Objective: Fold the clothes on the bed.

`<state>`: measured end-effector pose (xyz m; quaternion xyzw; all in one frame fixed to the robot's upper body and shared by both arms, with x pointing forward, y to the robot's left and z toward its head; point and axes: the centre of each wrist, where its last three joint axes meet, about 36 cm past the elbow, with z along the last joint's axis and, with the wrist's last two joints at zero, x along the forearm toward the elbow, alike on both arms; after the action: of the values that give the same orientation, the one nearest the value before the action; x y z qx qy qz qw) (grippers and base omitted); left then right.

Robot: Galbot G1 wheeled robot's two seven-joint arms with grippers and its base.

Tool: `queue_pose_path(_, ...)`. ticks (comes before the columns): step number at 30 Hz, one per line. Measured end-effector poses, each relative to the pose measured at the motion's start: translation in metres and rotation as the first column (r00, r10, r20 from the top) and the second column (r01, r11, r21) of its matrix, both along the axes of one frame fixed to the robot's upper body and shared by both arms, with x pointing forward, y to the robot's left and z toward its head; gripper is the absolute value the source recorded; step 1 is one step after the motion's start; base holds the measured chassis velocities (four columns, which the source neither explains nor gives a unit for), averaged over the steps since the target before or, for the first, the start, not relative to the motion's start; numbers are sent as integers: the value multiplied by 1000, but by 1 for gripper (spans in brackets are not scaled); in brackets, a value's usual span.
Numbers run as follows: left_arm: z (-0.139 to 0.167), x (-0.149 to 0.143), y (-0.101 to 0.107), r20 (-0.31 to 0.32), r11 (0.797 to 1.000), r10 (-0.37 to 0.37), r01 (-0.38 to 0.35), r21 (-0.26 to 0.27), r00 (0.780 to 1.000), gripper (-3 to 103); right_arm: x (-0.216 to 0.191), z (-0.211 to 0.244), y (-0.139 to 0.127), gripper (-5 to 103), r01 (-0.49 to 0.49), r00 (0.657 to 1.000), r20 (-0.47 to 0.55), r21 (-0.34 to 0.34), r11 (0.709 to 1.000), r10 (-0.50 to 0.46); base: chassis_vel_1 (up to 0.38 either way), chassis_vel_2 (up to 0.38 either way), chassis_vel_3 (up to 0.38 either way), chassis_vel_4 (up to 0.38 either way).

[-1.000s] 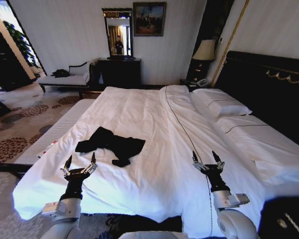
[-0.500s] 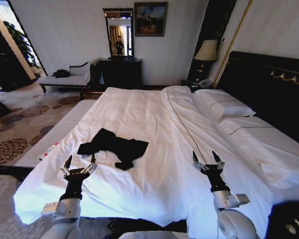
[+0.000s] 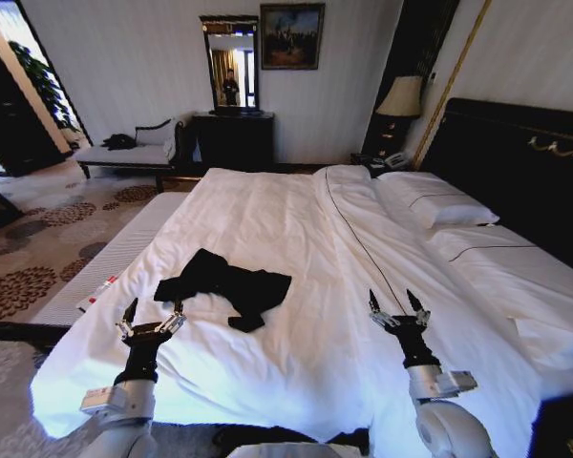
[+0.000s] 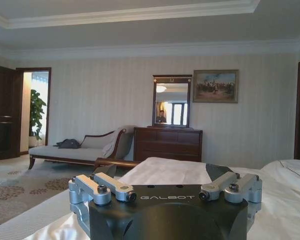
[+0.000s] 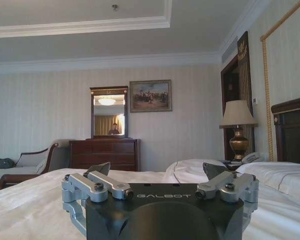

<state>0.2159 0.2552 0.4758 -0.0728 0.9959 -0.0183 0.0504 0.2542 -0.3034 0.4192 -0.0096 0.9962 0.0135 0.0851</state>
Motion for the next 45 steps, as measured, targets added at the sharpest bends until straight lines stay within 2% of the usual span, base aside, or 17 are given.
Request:
queue_pose_path(26,2,-1,3,0,1000,1,-1,13,1000,100,2,-1,1,100,-7,1000,-1,-2,1000,7,20,103,-21,-104)
queue_pose_path(39,-7,3,3,-12,1000,3,-3,7,1000,100,5,-11,3,100,-6,1000,-11,5,1000,6,27,99,-30,-112)
queue_pose_path(45,-15,6,4,-26,1000,6,-6,7,1000,100,9,-18,6,100,-18,1000,17,-3,1000,18,21,62,-12,-60)
